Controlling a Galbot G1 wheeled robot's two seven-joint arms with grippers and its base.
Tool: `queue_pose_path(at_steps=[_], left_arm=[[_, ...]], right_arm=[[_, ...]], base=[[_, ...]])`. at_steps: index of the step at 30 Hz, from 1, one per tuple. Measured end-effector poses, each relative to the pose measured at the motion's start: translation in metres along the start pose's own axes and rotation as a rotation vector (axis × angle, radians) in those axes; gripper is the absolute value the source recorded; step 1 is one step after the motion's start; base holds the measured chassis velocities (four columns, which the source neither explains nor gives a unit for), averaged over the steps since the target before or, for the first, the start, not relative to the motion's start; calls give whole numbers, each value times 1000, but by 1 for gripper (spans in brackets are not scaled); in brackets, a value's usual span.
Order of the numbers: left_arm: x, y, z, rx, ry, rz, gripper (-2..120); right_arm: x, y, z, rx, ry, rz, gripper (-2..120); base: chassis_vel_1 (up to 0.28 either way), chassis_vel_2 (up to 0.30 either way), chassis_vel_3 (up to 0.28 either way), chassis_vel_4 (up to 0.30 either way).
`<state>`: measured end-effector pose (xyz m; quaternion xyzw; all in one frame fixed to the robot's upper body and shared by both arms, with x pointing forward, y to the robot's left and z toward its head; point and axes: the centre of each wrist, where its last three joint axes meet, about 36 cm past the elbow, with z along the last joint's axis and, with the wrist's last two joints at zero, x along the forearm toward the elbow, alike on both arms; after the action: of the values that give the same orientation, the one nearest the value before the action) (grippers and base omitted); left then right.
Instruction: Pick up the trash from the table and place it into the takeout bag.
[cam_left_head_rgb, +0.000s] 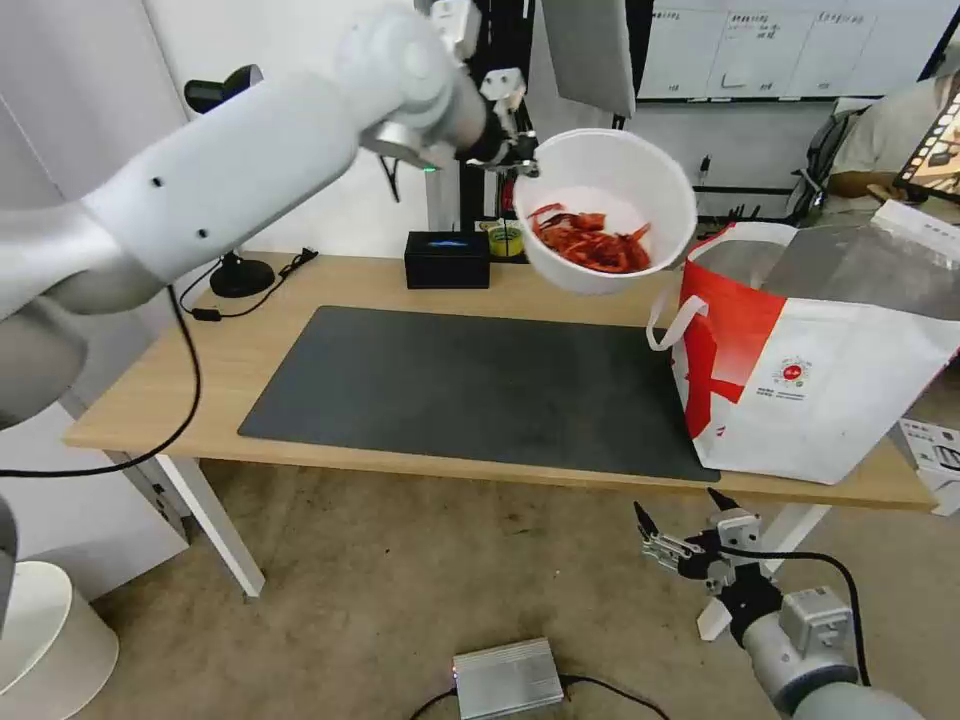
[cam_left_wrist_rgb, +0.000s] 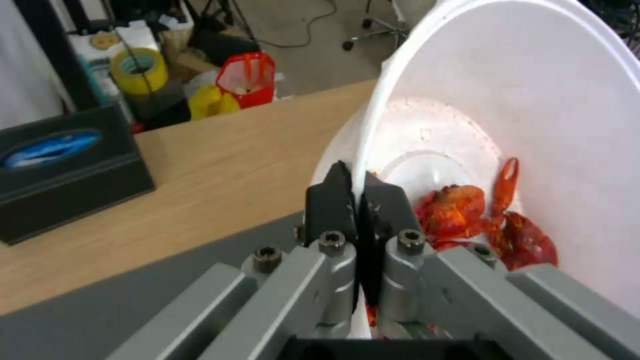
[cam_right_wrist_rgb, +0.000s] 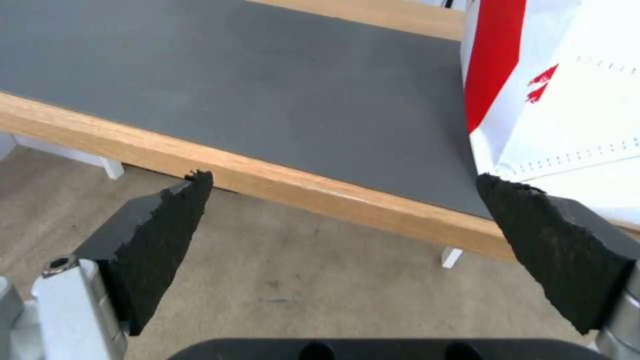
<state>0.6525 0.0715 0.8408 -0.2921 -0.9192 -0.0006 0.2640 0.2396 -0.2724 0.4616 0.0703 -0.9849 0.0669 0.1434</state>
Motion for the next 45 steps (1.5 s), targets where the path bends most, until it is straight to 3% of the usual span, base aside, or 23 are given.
queue_pose_path(at_steps=[7,27,35,45], left_arm=[[-11,-22,-17,-4,-10,13,0],[-42,-86,-40,-1,-15,83,0],[-57,-109,-42,-6,-6,99,0],[-75,-122,-38,-10,7,98,0]], right_arm=[[0,0,0,0,0,0,100],[0,0,0,0,0,0,100],[0,0,0,0,0,0,100],[0,0,0,0,0,0,100]], base=[[0,0,0,0],[0,0,0,0],[0,0,0,0],[0,0,0,0]])
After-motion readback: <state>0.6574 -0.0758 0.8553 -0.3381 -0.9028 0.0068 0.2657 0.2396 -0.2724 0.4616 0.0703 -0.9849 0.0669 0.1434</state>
